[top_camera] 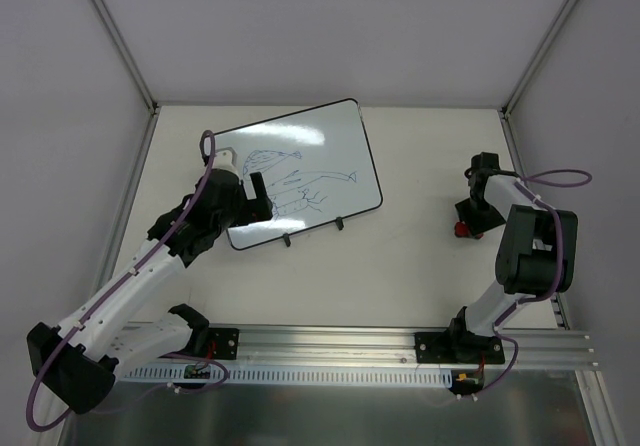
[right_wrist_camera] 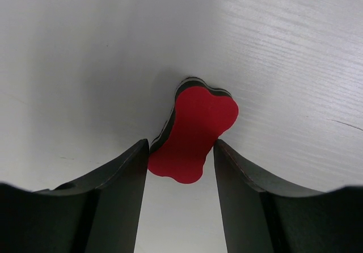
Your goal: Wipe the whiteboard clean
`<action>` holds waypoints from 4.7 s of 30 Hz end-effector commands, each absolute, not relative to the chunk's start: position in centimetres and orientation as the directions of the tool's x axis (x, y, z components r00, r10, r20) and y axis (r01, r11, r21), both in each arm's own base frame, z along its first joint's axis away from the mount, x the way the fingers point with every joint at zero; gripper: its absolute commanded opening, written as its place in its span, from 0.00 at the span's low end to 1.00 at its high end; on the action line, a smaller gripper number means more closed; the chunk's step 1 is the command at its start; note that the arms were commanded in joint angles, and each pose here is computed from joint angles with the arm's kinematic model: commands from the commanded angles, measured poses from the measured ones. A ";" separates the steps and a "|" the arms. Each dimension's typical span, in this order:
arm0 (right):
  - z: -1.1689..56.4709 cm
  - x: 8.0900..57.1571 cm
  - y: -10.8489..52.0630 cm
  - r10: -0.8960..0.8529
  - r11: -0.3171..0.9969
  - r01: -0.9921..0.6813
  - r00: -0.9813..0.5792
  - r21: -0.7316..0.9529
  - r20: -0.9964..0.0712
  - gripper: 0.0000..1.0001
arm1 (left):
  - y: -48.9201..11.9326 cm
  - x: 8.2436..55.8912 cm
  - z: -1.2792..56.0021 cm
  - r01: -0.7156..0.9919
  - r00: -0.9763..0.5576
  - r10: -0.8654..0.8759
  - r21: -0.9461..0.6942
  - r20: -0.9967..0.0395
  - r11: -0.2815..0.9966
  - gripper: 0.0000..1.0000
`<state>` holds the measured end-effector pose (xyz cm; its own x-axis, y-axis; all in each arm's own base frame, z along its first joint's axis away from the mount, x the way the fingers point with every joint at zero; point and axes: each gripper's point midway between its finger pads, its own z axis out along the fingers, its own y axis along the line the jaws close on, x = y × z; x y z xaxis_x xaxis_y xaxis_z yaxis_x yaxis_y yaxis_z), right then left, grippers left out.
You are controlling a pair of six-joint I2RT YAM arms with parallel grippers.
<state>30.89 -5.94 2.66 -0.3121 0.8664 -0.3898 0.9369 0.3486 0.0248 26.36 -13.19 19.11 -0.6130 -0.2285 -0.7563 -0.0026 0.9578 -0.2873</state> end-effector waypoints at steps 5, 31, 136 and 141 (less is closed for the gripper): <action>2.4 30.9 -6.6 0.881 0.295 0.955 -0.259 0.032 -0.397 0.52 | -13.2 26.5 19.1 0.009 -0.621 -0.220 -0.287 -0.753 0.958 0.99; 14.3 39.4 7.4 -0.002 0.996 0.057 -0.721 -0.062 -0.692 0.08 | -6.5 31.0 19.9 -0.211 -0.578 -0.385 -0.324 -0.719 0.922 0.99; 11.4 38.3 34.5 -0.690 0.618 -0.664 -0.199 -0.422 -0.696 0.00 | -1.8 35.5 15.7 -0.181 -0.550 -0.389 -0.349 -0.739 0.919 0.82; 9.3 34.6 35.9 -0.705 0.576 -0.721 -0.199 -0.385 -0.681 0.00 | -1.8 35.6 15.7 -0.181 -0.550 -0.390 -0.350 -0.739 0.919 0.82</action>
<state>38.14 34.34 12.25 -0.1868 -0.6935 -0.6958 -0.6230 0.6313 -0.4619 35.21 -1.87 15.51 -0.5614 -0.3976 -0.7258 -0.1876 0.9153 -0.3563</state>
